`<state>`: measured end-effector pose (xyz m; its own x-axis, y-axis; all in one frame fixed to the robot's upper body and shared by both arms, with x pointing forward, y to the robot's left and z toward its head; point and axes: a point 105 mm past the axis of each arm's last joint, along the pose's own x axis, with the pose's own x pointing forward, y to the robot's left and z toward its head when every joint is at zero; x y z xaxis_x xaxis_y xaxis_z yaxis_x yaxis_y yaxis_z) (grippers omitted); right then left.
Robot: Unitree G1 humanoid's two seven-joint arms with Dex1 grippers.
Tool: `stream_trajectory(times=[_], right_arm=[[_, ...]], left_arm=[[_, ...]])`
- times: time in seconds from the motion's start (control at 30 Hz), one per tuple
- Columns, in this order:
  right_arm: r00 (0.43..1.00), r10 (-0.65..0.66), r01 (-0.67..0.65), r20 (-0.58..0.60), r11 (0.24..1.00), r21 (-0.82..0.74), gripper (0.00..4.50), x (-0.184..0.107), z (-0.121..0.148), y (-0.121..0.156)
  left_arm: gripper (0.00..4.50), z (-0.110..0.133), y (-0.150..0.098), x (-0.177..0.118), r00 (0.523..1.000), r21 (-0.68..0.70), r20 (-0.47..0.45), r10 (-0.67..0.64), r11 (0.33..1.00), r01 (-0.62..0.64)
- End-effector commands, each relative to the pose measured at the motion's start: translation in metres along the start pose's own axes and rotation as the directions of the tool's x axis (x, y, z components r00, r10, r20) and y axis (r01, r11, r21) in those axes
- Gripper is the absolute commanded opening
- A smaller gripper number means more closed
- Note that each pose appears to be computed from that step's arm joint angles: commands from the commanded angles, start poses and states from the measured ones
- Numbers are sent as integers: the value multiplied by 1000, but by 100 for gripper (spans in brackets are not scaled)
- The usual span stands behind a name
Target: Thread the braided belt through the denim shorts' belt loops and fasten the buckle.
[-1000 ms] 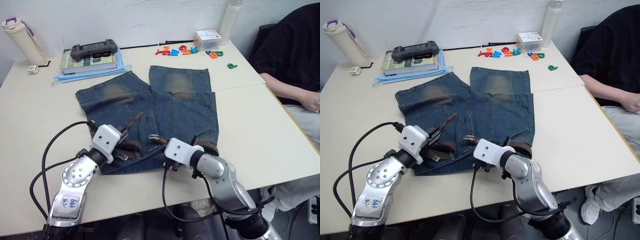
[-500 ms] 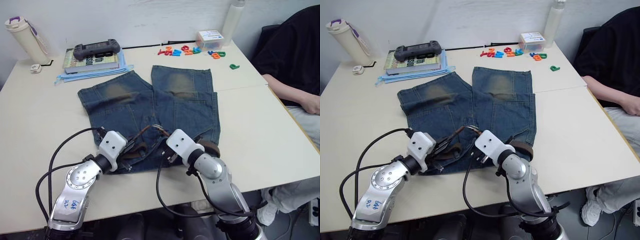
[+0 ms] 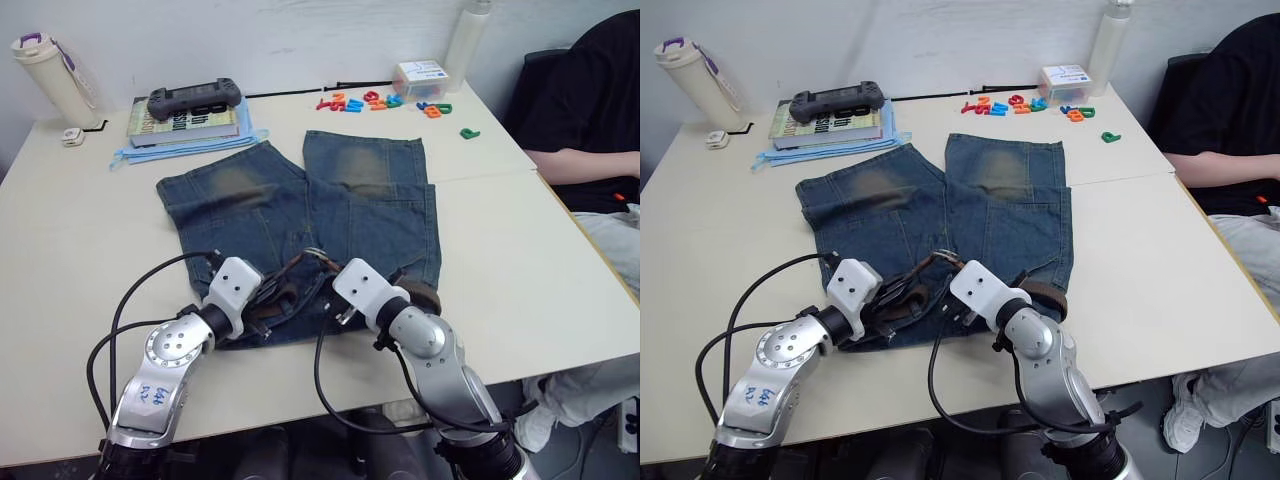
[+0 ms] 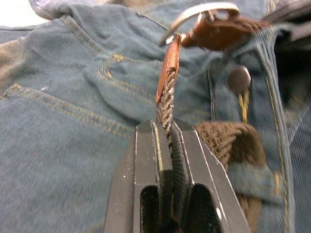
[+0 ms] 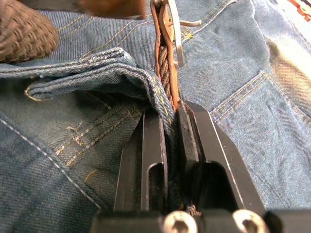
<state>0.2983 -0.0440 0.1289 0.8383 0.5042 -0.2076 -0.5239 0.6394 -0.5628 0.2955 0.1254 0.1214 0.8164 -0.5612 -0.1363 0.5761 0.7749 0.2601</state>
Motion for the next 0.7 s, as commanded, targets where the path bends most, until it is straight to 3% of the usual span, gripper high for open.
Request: stream_trajectory(times=[0.03, 0.33, 0.7], right_arm=[[995, -18, 22, 95, 999, -37, 5, -7, 23, -7], [995, 13, -7, 98, 998, -65, 5, -7, 24, -5], [988, 128, -97, 85, 949, -300, 5, -7, 22, 4]], left_arm=[[0, 13, -4, 3, 998, 11, 54, -12, 1000, 12], [0, 18, -9, 9, 996, 8, 81, -24, 1000, 23], [0, 31, -12, 19, 990, 6, 138, -35, 999, 34]])
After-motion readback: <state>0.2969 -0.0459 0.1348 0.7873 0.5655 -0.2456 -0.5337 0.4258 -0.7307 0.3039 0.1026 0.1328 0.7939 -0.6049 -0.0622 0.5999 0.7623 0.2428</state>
